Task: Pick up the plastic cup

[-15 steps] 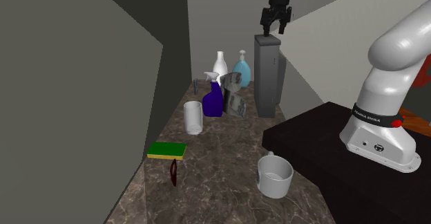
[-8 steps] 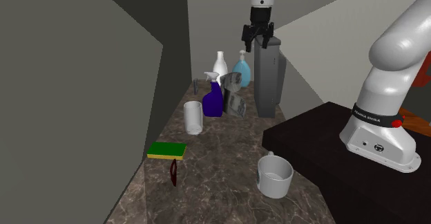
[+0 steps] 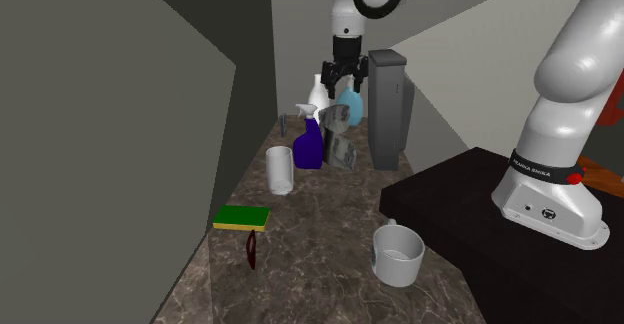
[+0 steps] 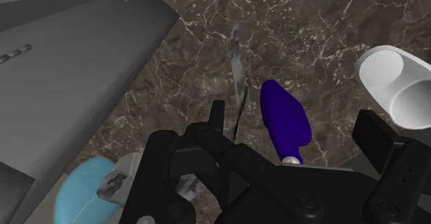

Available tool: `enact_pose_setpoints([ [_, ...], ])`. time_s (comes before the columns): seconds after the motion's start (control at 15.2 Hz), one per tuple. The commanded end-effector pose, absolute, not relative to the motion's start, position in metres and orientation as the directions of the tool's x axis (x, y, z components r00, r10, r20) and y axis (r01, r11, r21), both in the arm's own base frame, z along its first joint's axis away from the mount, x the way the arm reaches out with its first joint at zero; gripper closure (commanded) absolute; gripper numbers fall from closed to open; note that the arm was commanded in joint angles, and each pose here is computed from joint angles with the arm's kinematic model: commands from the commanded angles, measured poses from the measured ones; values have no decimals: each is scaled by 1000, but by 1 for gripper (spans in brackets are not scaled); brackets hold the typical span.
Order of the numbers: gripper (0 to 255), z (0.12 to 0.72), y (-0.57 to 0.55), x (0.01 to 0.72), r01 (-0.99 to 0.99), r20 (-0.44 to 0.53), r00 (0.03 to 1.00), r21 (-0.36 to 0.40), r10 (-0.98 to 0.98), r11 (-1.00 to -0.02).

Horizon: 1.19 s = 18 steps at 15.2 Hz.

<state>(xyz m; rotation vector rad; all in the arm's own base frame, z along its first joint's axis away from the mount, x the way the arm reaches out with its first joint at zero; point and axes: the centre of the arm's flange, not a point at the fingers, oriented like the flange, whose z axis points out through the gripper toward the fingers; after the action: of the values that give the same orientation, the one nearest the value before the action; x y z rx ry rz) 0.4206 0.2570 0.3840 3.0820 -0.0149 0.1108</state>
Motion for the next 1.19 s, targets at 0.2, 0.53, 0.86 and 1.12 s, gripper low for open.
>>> enact_pose_setpoints([
  [0.2, 0, 337, 308, 442, -24, 68, 997, 55, -20, -998],
  [0.53, 0, 296, 356, 461, -34, 64, 997, 55, -30, -998],
  [0.86, 0, 255, 404, 480, -44, 60, 997, 56, -41, -997],
  [1.12, 0, 231, 414, 483, -46, 59, 997, 56, -43, -997],
])
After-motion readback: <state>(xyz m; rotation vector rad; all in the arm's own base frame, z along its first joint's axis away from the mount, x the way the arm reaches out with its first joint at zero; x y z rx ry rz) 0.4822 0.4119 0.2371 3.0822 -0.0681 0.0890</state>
